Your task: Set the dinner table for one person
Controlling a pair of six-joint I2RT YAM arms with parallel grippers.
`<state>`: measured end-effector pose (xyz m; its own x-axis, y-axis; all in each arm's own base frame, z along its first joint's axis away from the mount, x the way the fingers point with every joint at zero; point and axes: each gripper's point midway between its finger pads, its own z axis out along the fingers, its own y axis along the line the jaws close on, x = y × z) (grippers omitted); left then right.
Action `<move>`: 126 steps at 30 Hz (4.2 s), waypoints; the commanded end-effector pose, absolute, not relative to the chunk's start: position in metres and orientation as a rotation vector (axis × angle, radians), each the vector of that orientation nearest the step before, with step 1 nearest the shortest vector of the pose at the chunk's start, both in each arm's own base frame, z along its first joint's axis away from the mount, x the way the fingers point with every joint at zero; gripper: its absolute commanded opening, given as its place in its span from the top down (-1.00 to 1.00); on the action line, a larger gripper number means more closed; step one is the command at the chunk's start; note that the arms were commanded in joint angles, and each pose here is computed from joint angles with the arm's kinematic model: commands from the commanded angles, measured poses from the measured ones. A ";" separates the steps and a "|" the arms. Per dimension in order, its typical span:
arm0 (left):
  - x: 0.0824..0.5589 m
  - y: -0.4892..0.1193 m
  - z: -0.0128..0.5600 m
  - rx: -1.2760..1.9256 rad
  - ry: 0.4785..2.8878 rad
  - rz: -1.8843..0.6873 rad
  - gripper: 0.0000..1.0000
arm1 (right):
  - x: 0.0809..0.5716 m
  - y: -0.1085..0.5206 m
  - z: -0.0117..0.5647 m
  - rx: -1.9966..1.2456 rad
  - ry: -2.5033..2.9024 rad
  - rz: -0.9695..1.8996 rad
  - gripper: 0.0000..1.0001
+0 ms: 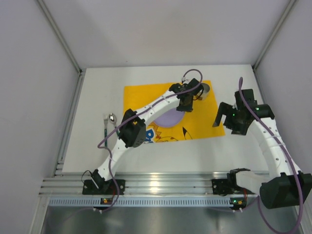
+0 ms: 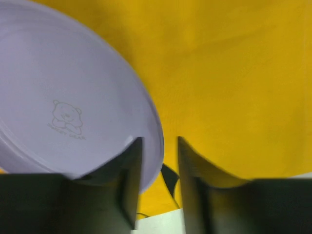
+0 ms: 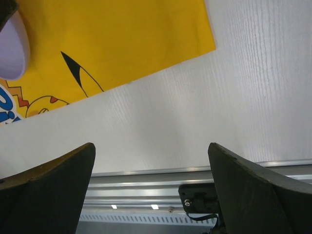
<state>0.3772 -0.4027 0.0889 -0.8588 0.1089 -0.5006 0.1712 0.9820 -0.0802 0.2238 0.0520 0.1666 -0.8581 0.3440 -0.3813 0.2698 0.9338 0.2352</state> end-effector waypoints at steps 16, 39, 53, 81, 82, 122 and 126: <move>0.380 -0.129 0.187 -0.592 2.423 0.082 -0.85 | 0.219 0.066 0.174 0.370 2.620 0.323 -1.00; 0.302 -0.044 0.036 -0.582 2.757 0.167 -0.40 | 0.238 0.087 0.185 0.281 2.634 0.384 -0.99; 0.297 -0.009 -0.016 -0.646 2.847 0.341 0.84 | 0.244 0.081 0.189 0.259 2.666 0.305 -1.00; 0.381 -0.177 0.262 -0.457 2.481 -0.667 1.00 | 0.327 0.370 0.267 -0.367 2.273 1.287 -0.50; 0.379 -0.182 0.261 -0.446 2.484 -0.673 1.00 | 0.328 0.373 0.266 -0.364 2.277 1.287 -0.46; 0.345 -0.109 0.240 -0.476 2.461 -0.372 -0.79 | 0.344 0.167 0.161 0.026 2.566 0.681 1.00; 0.342 -0.094 0.227 -0.521 2.480 -0.341 -0.77 | 0.339 0.157 0.136 0.014 2.654 0.709 1.00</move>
<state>0.3503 -0.1088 0.2310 -0.7569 -0.4478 -0.4761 -0.2781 0.8798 -0.3855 0.3440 0.1524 0.1376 -0.9094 0.1830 -0.3734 -0.0116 0.8865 0.4626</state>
